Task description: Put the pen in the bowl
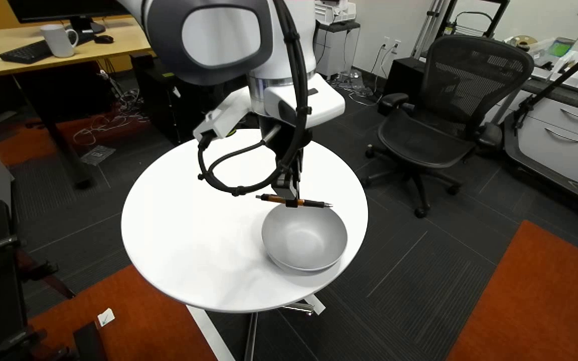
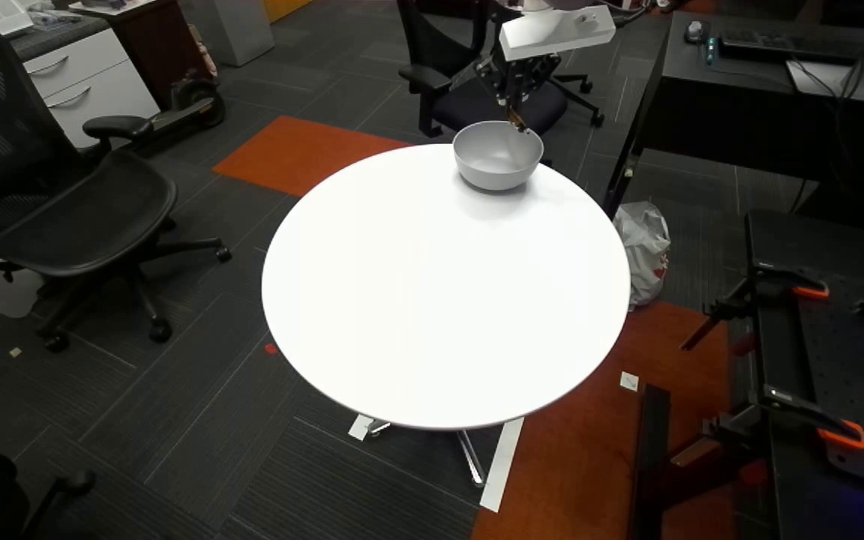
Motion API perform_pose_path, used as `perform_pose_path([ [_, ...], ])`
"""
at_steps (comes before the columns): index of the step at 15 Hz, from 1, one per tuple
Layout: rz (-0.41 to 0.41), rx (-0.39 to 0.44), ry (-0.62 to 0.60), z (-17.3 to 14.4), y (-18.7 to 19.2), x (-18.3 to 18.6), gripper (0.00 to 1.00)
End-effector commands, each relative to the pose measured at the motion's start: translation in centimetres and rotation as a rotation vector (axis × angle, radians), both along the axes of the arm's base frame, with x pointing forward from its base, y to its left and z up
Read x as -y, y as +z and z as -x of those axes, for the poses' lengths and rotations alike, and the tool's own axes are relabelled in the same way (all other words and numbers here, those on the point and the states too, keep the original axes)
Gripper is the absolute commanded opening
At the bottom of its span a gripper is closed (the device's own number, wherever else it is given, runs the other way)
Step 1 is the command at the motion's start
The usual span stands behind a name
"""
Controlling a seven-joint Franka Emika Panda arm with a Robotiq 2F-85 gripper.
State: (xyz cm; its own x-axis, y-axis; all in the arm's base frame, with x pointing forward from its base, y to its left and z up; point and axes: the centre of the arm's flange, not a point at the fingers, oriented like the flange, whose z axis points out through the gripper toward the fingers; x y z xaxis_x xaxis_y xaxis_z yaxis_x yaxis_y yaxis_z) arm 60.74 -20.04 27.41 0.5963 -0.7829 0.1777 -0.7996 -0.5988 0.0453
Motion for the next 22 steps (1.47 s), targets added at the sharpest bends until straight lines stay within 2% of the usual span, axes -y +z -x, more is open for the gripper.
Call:
perform_pose_path([
  [1, 0.007, 0.031, -0.032, -0.7, -1.2, 0.6, 0.04],
  [9, 0.014, 0.058, -0.039, -1.9, -4.4, 1.4, 0.04],
  [10, 0.012, 0.059, -0.041, -2.0, -4.7, 1.4, 0.09],
  [11, 0.012, 0.062, -0.045, -2.1, -4.9, 1.4, 0.40],
  [13, 0.011, 0.066, -0.048, -2.2, -5.2, 1.4, 0.48],
  [20, 0.016, 0.064, -0.051, -2.2, -5.8, 1.3, 0.99],
  [22, 0.014, 0.064, -0.052, -2.2, -5.8, 1.3, 1.00],
])
